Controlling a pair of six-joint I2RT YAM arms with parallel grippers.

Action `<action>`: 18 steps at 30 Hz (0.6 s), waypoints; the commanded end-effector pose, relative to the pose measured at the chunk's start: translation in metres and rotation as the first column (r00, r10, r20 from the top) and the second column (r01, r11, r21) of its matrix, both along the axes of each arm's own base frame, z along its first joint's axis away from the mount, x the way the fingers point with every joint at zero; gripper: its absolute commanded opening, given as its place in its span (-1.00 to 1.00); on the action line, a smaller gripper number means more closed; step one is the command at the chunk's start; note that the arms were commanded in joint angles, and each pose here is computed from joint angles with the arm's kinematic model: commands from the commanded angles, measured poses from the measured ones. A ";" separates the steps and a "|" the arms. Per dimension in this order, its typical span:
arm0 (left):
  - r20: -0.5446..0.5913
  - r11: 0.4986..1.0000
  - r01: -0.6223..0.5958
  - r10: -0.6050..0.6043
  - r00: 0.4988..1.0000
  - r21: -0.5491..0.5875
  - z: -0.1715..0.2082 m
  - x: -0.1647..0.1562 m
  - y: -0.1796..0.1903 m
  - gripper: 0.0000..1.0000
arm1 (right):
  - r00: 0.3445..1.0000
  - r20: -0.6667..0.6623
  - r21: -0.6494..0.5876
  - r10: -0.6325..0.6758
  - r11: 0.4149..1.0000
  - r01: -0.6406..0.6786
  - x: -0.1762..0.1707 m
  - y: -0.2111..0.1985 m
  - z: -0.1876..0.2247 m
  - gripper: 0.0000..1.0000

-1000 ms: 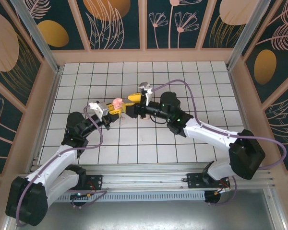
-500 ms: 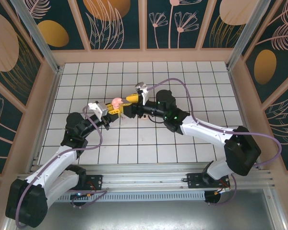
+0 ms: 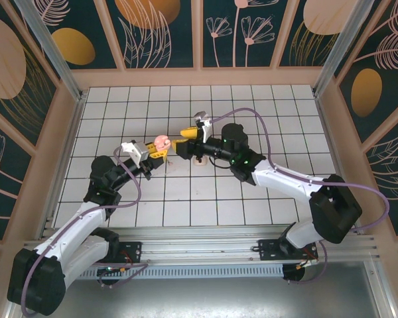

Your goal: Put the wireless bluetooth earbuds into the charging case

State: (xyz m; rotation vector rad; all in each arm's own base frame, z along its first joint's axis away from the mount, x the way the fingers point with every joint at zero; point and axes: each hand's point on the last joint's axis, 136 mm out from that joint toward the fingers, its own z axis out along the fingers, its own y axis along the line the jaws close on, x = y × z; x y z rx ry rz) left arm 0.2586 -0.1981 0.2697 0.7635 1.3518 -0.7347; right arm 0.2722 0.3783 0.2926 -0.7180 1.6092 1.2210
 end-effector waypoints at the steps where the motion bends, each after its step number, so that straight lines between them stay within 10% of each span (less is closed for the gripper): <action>1: 0.058 1.000 0.015 -0.014 0.998 -0.011 0.015 -0.004 -0.001 -0.83 | 0.995 0.082 0.098 0.052 0.993 -0.060 -0.015 -0.005 0.037 0.35; 18: 0.050 0.999 0.046 -0.045 0.998 -0.024 0.015 -0.005 -0.005 -0.83 | 0.993 0.081 0.091 0.081 0.992 -0.089 -0.005 0.012 0.044 0.35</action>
